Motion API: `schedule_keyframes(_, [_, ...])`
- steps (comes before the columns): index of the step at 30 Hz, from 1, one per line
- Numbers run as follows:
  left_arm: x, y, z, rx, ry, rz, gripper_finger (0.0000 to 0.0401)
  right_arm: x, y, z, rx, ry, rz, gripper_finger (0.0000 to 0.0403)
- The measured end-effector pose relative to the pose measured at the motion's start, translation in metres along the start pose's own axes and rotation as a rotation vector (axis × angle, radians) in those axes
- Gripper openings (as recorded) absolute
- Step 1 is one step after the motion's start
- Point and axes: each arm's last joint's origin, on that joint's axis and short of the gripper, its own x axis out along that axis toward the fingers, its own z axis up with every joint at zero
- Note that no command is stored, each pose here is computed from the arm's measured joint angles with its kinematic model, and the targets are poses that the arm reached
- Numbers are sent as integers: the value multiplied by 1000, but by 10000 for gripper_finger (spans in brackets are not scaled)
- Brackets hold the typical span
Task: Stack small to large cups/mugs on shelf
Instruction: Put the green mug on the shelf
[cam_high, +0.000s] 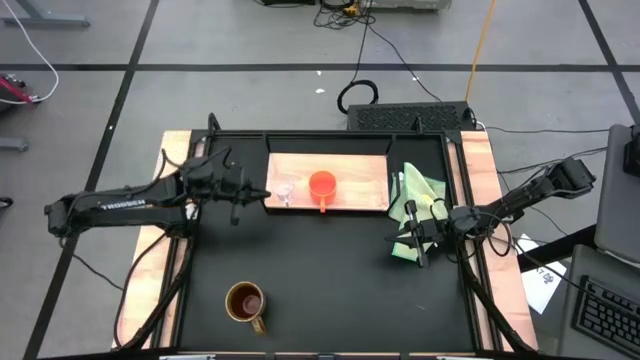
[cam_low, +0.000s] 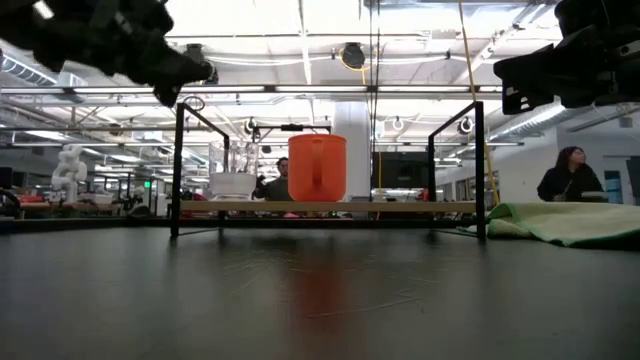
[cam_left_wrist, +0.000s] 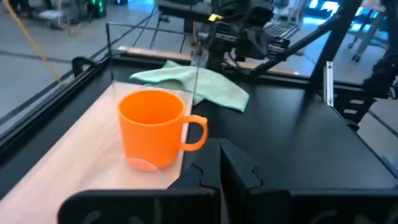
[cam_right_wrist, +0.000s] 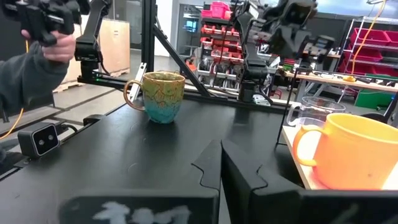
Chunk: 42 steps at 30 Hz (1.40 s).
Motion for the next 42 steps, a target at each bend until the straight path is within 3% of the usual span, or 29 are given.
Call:
schedule_keyframes(10, [-2, -7, -53, 27, -127, -13, 0, 0, 0, 0, 0, 0, 0, 0])
schedule_keyframes(19, [-5, -6, -86, 40, -99, 11, 0, 0, 0, 0, 0, -1, 0, 0])
schedule_keyframes(42, [-5, -6, -87, 57, -84, 9, 1, 0, 0, 1, -8, -8, -1, 0])
